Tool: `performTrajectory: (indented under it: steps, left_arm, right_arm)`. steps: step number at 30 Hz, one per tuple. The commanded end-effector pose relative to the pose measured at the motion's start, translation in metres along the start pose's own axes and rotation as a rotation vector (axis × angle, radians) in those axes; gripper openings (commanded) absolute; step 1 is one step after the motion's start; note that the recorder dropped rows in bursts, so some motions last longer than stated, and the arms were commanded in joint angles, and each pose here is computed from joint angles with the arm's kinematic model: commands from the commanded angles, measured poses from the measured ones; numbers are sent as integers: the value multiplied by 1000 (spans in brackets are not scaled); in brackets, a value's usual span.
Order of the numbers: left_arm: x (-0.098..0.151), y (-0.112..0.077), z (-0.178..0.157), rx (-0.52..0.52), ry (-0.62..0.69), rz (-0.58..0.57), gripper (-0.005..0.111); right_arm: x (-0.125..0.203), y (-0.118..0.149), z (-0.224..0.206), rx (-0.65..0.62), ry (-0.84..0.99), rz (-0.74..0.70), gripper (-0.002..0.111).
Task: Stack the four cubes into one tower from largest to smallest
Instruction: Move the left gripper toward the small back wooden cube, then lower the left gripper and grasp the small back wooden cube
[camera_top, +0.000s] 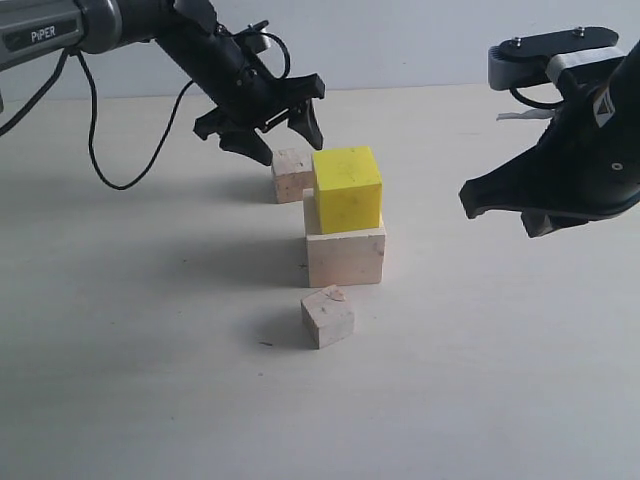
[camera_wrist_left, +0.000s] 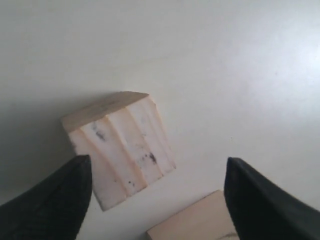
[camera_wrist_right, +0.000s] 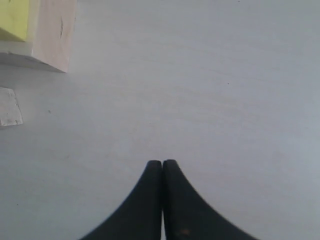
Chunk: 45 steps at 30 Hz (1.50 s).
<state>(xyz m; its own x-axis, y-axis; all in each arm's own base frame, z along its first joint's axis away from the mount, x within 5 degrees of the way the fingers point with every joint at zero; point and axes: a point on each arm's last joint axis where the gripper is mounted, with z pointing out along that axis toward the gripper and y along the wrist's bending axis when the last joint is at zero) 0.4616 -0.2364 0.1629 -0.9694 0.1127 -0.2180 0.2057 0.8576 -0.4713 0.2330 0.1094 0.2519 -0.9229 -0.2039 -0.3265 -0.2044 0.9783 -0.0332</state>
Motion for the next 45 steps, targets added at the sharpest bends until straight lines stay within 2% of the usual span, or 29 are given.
performTrajectory:
  steps: [1,6,28,34,45]
  left_arm:
    - [-2,-4,3,8,-26,-17,71]
    - [-2,1,3,-50,-26,-8,71]
    - [-1,3,4,-109,-31,33,71]
    - [-1,9,3,-170,-23,45,71]
    - [0,3,5,-133,-21,33,71]
  right_arm:
    - [0,-2,-1,0,-16,-6,0]
    - [0,-2,-1,0,-16,-6,0]
    - [0,-2,-1,0,-15,-13,0]
    - [0,-2,-1,0,-15,-13,0]
    - [-1,-1,-1,-2,-21,-12,0]
